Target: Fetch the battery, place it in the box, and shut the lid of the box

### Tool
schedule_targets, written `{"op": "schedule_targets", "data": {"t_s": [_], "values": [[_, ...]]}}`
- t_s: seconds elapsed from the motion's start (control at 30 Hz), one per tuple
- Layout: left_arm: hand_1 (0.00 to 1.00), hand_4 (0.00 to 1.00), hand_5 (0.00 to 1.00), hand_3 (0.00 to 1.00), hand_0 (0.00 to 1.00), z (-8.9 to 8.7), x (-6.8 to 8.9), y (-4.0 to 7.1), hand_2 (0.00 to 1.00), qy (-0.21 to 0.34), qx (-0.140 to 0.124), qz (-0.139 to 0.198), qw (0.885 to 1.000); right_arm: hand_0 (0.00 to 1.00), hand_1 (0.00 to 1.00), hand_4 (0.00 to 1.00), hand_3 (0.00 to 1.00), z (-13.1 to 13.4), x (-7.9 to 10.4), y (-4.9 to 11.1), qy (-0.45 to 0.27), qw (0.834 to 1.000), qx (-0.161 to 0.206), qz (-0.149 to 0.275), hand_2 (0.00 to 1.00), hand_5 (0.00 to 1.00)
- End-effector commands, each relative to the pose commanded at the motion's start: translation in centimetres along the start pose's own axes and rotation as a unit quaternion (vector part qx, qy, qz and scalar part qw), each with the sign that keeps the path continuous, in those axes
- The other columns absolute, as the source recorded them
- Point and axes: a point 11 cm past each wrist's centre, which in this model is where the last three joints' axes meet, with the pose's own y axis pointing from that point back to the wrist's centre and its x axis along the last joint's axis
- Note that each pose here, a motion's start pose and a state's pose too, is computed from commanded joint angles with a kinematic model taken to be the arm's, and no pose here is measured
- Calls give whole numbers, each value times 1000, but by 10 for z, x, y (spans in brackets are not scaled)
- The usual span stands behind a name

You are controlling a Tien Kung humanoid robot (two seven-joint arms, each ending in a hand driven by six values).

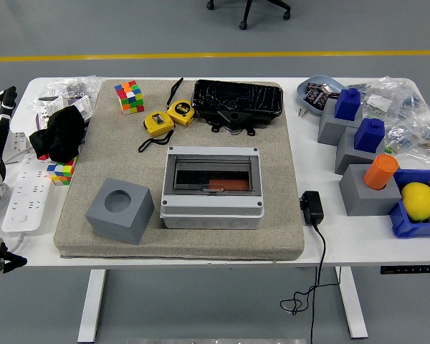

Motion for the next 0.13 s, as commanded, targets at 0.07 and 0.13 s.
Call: {"op": "schedule_targets", "data": {"t_s": [0.07, 0.13], "values": [[930, 998, 995, 876, 993, 0, 0, 0, 920, 0, 1, 0, 1000, 882, 769, 998, 794, 0, 0, 0, 0, 1000, 0, 0, 765, 998], [930, 998, 995, 876, 993, -1, 0, 0, 920, 0, 2, 0, 1000, 882, 769, 998, 794, 0, 0, 0, 0, 1000, 0, 0, 765, 998]]}}
